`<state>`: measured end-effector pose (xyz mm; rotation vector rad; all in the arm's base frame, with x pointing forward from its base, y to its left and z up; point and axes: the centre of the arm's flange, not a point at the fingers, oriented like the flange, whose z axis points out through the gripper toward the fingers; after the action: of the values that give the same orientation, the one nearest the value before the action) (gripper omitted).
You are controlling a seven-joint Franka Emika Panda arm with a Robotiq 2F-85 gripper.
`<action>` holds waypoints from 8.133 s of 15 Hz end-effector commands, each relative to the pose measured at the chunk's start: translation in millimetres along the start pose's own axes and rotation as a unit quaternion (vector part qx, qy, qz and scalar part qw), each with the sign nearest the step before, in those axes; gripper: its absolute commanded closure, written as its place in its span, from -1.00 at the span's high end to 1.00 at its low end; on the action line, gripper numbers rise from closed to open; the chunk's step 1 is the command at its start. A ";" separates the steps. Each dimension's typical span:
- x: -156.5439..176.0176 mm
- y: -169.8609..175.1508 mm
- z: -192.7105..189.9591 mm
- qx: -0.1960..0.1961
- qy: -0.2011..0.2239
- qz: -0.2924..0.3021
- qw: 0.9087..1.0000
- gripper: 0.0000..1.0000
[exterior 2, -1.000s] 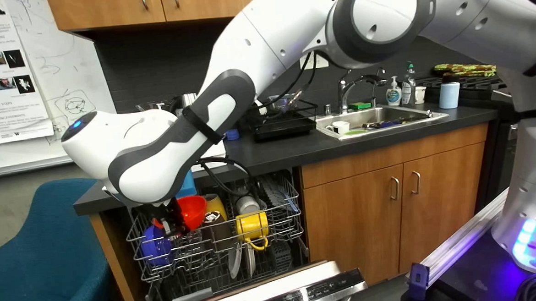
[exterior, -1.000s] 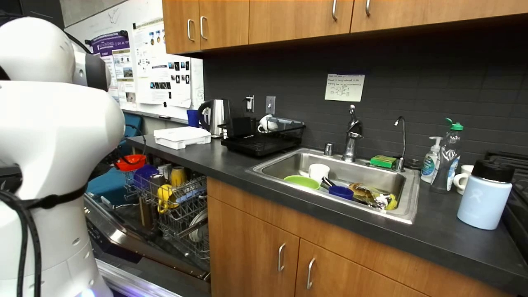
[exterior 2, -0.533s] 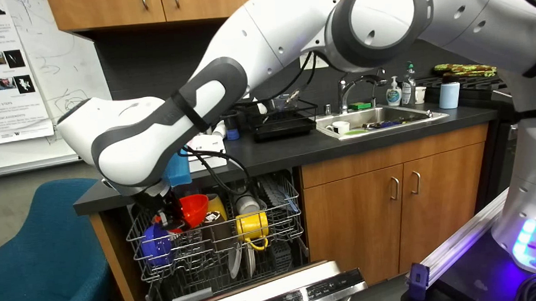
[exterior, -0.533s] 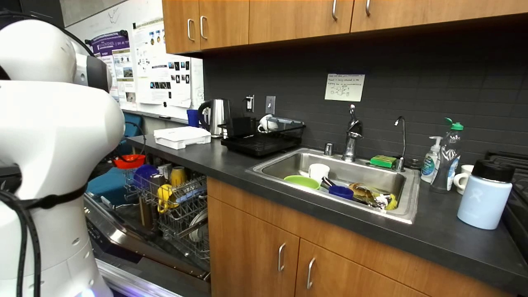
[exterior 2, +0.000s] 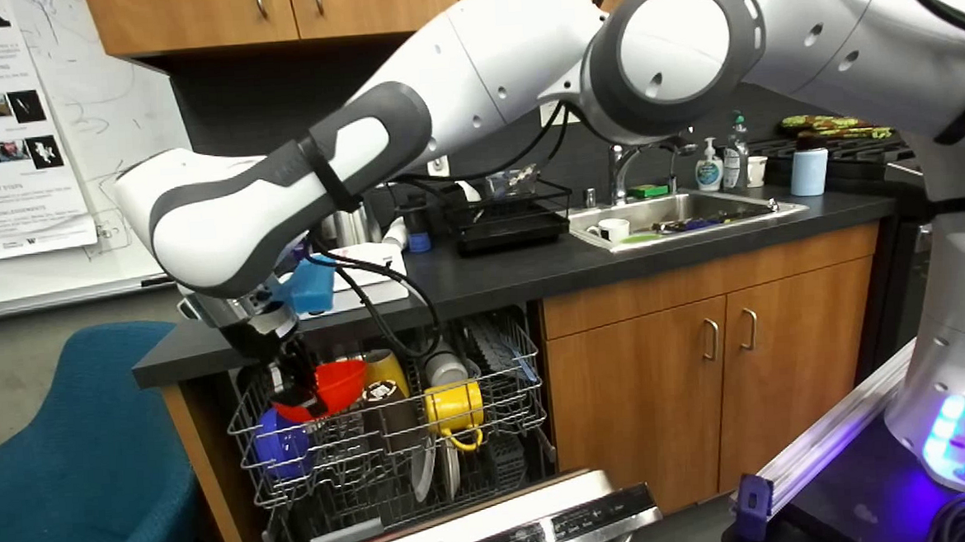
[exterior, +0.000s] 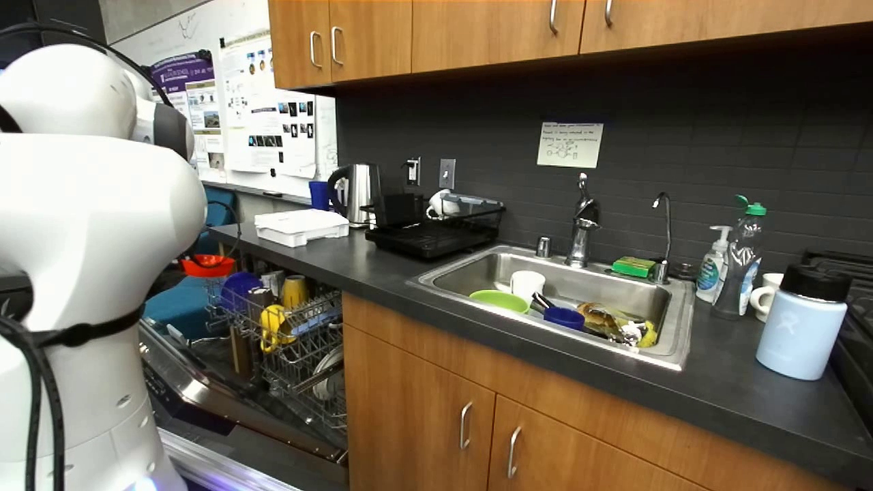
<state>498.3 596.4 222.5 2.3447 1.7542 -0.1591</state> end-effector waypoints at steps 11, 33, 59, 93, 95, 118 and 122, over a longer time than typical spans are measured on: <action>22.9 52.3 -5.8 0.026 0.065 0.005 0.998 -0.97; 36.1 70.9 42.7 0.001 0.055 0.022 0.998 -0.97; 16.8 88.4 21.2 -0.046 0.039 0.053 0.997 1.00; -123.5 -9.4 -170.9 0.179 0.042 0.194 0.964 1.00; -125.2 -16.7 -181.3 0.200 0.045 0.186 0.961 1.00; -56.6 6.7 -204.7 0.192 0.057 0.183 0.963 1.00; -60.6 25.5 -201.8 0.185 0.090 0.197 0.959 1.00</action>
<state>485.1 588.6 434.1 2.9794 1.3930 -0.3088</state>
